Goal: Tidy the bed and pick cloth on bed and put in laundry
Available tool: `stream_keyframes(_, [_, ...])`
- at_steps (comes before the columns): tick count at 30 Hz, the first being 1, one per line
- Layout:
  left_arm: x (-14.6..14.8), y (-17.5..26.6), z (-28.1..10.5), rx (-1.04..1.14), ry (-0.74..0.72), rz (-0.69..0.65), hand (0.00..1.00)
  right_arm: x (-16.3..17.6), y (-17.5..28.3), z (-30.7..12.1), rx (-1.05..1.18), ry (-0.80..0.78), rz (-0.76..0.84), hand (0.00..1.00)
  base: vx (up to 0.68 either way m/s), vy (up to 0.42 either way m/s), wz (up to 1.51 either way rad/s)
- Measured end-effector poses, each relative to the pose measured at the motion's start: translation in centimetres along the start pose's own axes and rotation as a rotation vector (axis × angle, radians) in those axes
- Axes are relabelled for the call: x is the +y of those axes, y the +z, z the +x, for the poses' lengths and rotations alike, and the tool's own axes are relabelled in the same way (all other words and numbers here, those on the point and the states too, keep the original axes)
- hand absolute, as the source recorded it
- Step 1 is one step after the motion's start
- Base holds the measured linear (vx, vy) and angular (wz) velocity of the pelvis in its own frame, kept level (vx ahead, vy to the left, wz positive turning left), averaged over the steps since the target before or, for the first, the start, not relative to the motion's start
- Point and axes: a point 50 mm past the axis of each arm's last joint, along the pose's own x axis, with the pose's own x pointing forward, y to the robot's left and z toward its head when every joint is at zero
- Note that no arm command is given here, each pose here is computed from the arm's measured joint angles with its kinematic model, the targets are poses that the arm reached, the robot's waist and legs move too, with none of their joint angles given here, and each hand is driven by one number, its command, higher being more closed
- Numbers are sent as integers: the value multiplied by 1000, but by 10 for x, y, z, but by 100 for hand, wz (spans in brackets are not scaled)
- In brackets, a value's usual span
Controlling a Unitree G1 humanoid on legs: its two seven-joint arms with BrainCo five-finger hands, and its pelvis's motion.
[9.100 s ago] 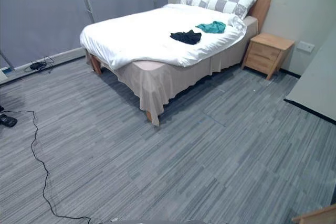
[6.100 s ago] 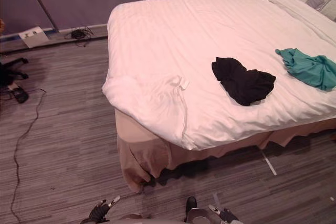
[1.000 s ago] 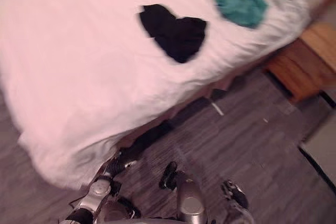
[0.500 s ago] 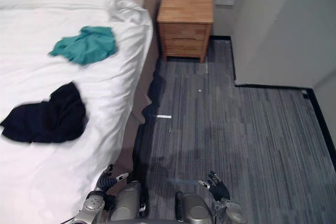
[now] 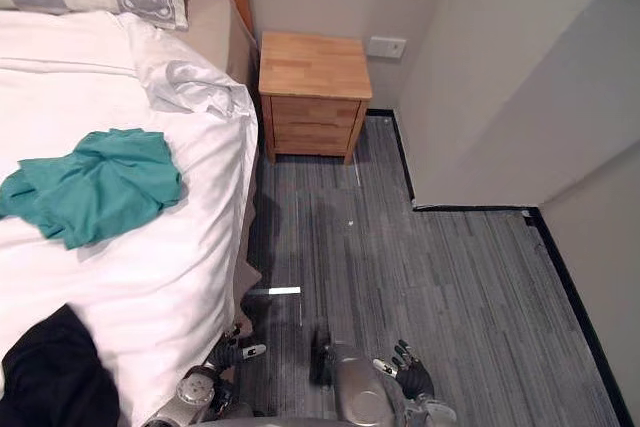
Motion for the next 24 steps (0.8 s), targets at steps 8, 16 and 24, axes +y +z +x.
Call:
stream_keyframes(8, [-1,-8,-4,38,47,-133,0,-13,29,13,8,11,-220,0,600,-79,-22])
stream_keyframes(16, [-1,4,-5,-68,88,-200,0,12,25,17,5,68,-234,0,540,29,-4])
stream_keyframes(24, [-15,13,-3,-73,12,-180,0,19,37,26,-33,65,-277,0,563,-13,121])
